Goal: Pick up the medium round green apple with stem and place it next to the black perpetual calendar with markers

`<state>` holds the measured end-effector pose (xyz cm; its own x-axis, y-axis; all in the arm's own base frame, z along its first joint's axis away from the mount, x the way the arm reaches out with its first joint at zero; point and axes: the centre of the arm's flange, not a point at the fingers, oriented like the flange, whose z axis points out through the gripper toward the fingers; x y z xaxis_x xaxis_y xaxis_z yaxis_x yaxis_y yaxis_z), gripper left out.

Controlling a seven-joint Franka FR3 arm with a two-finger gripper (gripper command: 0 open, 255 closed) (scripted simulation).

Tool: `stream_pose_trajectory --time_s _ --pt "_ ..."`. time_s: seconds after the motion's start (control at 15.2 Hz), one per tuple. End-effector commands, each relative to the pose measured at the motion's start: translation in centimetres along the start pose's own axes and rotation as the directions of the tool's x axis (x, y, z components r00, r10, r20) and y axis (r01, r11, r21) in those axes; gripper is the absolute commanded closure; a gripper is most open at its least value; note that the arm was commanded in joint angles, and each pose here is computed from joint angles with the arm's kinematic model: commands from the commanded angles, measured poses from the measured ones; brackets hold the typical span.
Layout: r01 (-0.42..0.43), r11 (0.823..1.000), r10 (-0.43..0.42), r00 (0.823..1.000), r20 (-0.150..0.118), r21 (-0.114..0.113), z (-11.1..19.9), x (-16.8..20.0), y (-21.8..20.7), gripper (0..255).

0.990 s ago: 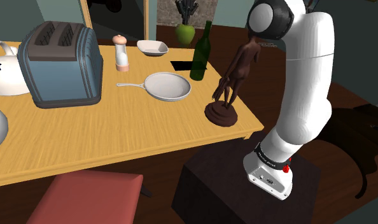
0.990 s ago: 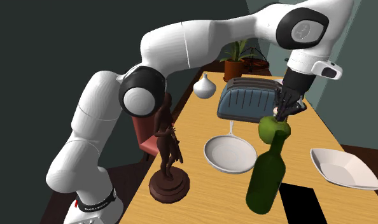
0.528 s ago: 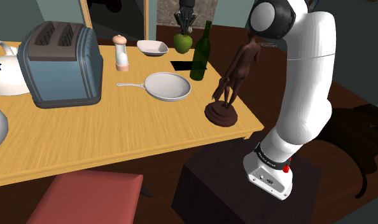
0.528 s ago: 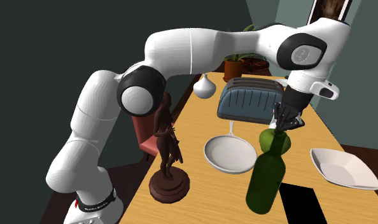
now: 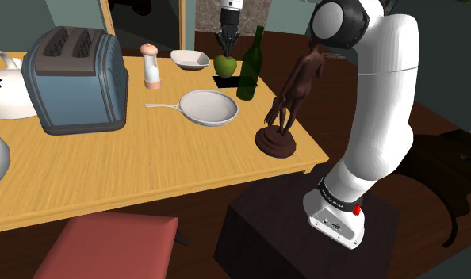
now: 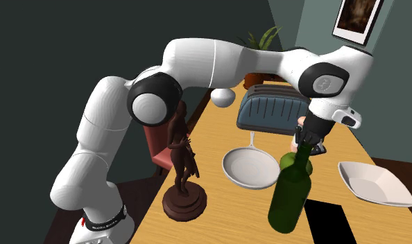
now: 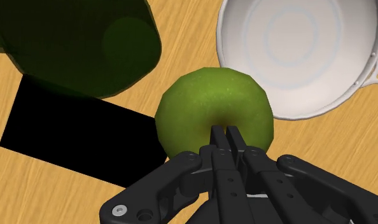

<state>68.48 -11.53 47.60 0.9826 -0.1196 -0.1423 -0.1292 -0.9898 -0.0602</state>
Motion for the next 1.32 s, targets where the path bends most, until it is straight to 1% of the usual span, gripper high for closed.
stream_pose_trajectory --time_s 0.0,0.86,1.25 --pt "0.000 1.000 0.000 1.000 0.001 0.000 1.2 0.2 0.2 255" --pt "0.000 1.000 0.000 1.000 0.001 0.000 7.9 1.1 0.6 255" --pt "0.000 1.000 0.000 1.000 0.001 0.000 7.9 1.1 0.6 255"
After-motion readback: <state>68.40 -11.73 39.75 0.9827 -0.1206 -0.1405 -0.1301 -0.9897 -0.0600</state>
